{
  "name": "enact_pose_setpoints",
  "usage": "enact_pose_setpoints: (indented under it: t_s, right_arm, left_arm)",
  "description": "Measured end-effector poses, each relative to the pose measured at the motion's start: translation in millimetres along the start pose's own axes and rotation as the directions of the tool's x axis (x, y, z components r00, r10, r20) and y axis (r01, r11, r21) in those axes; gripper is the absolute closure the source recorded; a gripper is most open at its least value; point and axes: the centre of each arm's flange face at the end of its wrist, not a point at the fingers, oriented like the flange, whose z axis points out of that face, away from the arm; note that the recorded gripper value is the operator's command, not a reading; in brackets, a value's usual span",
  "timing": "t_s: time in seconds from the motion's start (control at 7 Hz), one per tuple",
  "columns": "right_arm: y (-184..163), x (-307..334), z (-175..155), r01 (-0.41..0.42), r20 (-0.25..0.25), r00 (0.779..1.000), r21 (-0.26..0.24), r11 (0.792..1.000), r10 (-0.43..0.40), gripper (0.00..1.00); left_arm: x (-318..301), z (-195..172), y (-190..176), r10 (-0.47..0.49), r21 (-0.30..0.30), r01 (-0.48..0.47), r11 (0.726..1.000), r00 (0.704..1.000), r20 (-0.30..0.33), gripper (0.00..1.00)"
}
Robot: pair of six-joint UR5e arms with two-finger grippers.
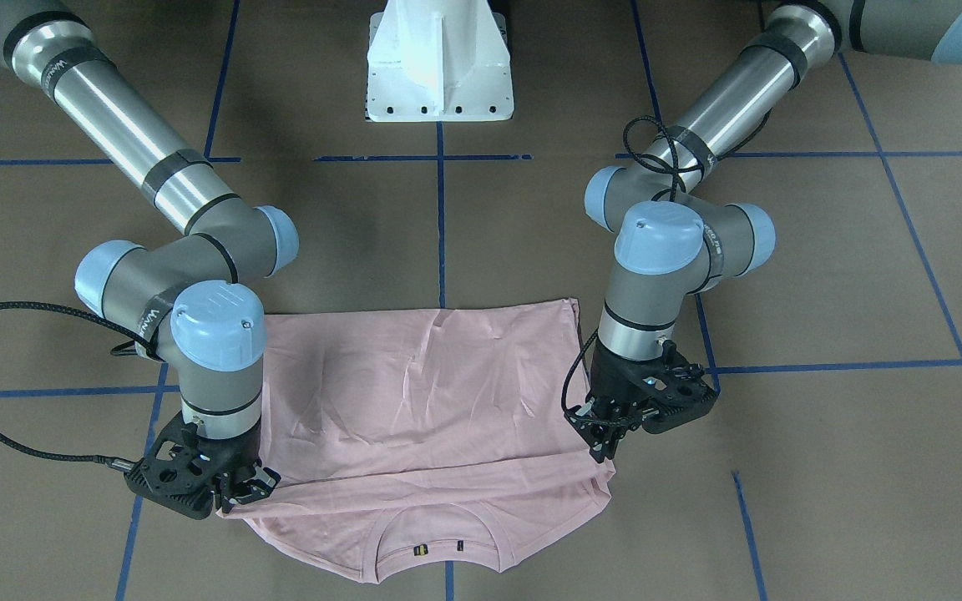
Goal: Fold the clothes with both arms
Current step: 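Lay the hem near the collar and open both grippers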
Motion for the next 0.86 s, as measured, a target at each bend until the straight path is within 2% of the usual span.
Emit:
enact_pose_setpoints:
  t_s: [0.14,0.43,0.57,0.86]
  right_arm:
    - [-4.0,-5.2,0.0,-0.002,0.003,1.0,0.002,1.0,0.002,0.41]
    - [-10.5,-10.1,-7.9,-0.009,0.02,1.0,0.003,1.0,0.009,0.41]
    - [-11.8,-11.1,-19.1,-0.015,0.046,0.999,0.001,1.0,0.015,0.4]
    - [4.0,11.2,-38.6,-0.025,0.108,0.994,-0.051,0.998,0.03,0.35]
  left_arm:
    - [-11.4,5.4,-0.5,-0.003,0.001,0.003,1.0,1.0,0.004,0.64]
    - [-14.4,-7.6,-0.7,-0.009,0.001,0.009,1.0,1.0,-0.027,0.61]
    - [-12.6,-33.9,1.9,-0.023,-0.013,0.022,1.0,0.997,-0.078,0.61]
    - [-12.8,-68.9,9.3,-0.066,-0.062,0.058,0.996,0.988,-0.138,0.61]
